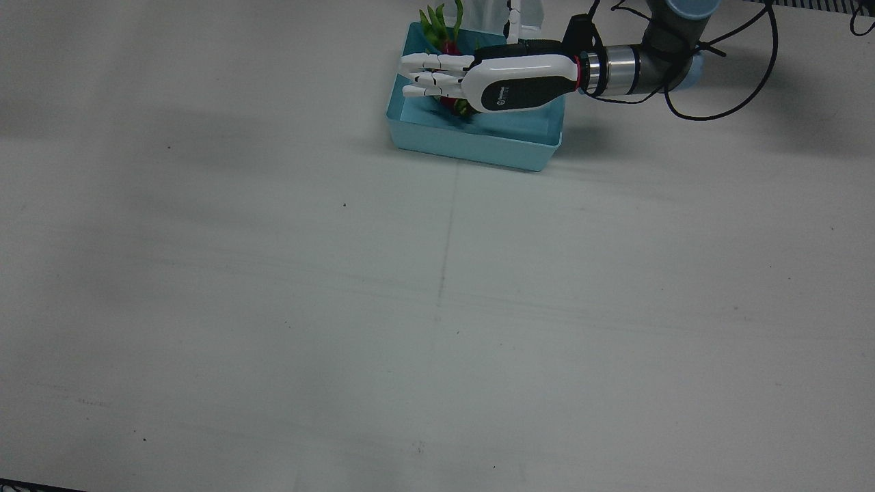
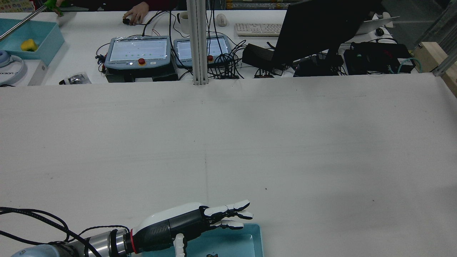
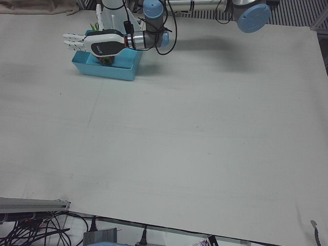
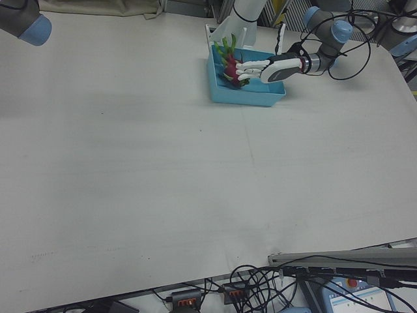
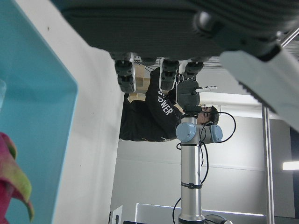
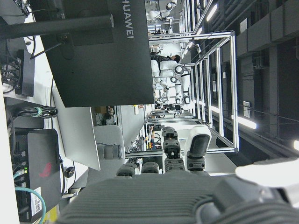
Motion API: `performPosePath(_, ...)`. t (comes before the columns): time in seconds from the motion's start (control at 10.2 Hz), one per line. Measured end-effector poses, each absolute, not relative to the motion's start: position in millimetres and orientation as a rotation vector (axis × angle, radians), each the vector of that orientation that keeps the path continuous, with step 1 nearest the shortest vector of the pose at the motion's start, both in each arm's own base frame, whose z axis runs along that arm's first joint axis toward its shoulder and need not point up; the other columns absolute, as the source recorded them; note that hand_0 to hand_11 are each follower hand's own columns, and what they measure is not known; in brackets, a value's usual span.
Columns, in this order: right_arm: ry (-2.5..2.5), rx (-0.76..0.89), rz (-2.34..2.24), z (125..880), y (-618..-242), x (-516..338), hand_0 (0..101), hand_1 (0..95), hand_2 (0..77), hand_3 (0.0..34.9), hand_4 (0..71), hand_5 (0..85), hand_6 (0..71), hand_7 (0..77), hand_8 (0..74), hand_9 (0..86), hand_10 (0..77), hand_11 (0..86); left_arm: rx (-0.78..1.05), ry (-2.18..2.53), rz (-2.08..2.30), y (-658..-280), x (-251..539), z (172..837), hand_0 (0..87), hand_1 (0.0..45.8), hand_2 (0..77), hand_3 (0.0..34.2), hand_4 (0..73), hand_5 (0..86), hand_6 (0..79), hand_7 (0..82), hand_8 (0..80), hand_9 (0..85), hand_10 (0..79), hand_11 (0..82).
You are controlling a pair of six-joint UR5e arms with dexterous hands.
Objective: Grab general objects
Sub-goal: 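Lower the dragon fruit into the tray and open the left hand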
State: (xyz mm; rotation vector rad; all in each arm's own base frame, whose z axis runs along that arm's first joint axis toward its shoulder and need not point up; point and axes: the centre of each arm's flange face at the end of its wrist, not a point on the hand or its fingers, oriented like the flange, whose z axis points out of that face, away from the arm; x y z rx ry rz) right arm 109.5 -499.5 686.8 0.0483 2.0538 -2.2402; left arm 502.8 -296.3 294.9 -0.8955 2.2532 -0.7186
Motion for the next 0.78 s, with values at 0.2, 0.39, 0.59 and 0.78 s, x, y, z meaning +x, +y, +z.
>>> performPosePath(0.2,2.054,0.048,-2.24,686.8,-499.5,109.5,0,6.0,1.6,0.0,0.0,74.2,0.0,0.0,0.0,1.1,0.0,1.1,-0.878,2.259,-0.78,-331.8,484.8,305.4,48.5,0.0,0.5,0.0,0.0,1.6,6.5,22.4,1.1,1.1,14.2,13.1)
performPosePath(0.39,2.054,0.048,-2.24,686.8,-499.5,109.5,0,6.0,1.6,0.0,0.0,74.2,0.0,0.0,0.0,1.1,0.0,1.1,-0.8,2.279,-0.846,-395.9,447.5,324.2,48.7,0.0,0.5,0.0,15.8,2.2,21.3,38.2,1.1,1.1,14.2,26.2)
performPosePath(0.59,2.054,0.048,-2.241,686.8,-499.5,109.5,0,6.0,1.6,0.0,0.0,74.2,0.0,0.0,0.0,1.1,0.0,1.1,-0.721,2.287,-0.9,-450.8,412.7,349.2,41.8,0.0,0.5,0.0,27.8,25.6,34.9,53.5,29.5,21.8,14.2,34.9)
performPosePath(0.78,2.054,0.048,-2.241,686.8,-499.5,109.5,0,6.0,1.6,0.0,0.0,74.2,0.0,0.0,0.0,1.1,0.0,1.1,-0.601,2.299,-0.987,-506.2,366.3,400.8,40.6,0.0,0.5,0.0,31.6,28.4,39.3,57.3,32.2,27.8,14.2,47.5)
